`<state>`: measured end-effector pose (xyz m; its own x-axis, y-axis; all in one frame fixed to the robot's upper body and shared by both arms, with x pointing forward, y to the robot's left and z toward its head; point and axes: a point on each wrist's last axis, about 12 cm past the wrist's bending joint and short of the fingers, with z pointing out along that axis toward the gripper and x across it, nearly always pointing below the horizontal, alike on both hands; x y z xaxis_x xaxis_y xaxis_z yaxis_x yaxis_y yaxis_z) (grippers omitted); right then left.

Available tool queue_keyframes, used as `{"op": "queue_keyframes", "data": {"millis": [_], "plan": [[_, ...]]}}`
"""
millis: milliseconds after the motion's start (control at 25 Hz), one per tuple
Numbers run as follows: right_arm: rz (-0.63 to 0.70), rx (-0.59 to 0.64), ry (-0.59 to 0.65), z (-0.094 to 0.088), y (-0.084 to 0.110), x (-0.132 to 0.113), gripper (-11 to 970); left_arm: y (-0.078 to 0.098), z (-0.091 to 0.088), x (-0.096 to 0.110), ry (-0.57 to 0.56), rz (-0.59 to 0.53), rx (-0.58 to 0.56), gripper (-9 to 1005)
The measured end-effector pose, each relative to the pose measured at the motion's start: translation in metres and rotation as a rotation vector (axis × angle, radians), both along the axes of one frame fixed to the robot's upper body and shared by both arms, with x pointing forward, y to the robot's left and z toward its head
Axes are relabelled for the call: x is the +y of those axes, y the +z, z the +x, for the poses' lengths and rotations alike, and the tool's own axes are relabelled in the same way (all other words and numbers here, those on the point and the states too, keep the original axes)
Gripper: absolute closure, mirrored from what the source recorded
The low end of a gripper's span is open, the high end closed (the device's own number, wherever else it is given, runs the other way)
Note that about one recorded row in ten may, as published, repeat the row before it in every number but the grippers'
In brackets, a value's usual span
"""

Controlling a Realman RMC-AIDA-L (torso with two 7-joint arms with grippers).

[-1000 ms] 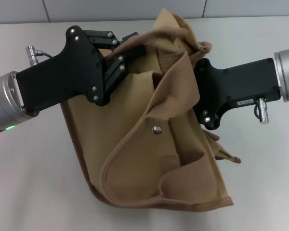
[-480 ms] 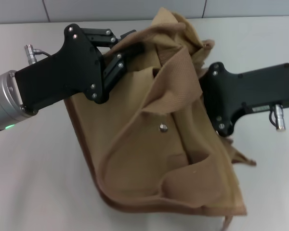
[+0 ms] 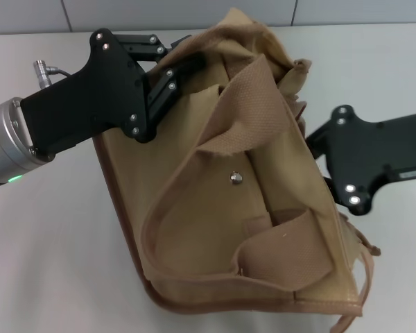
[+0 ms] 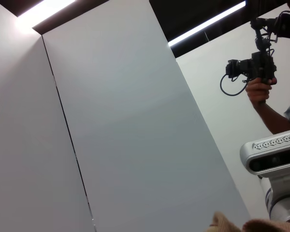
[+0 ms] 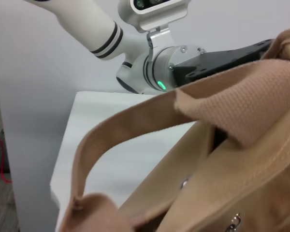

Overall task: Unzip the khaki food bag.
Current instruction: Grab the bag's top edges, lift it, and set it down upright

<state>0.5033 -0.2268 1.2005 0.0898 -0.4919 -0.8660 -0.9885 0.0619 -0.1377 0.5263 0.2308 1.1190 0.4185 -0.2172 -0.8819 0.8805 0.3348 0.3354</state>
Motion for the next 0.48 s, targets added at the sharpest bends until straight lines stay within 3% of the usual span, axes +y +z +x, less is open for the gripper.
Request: {"op": "queue_keyframes", "data": {"millis": [480], "plan": [[-0.033, 0.079, -0.006, -0.023, 0.003, -0.040, 953, 0.002, 0.002, 0.001, 0.018, -0.017, -0.005, 938]]}}
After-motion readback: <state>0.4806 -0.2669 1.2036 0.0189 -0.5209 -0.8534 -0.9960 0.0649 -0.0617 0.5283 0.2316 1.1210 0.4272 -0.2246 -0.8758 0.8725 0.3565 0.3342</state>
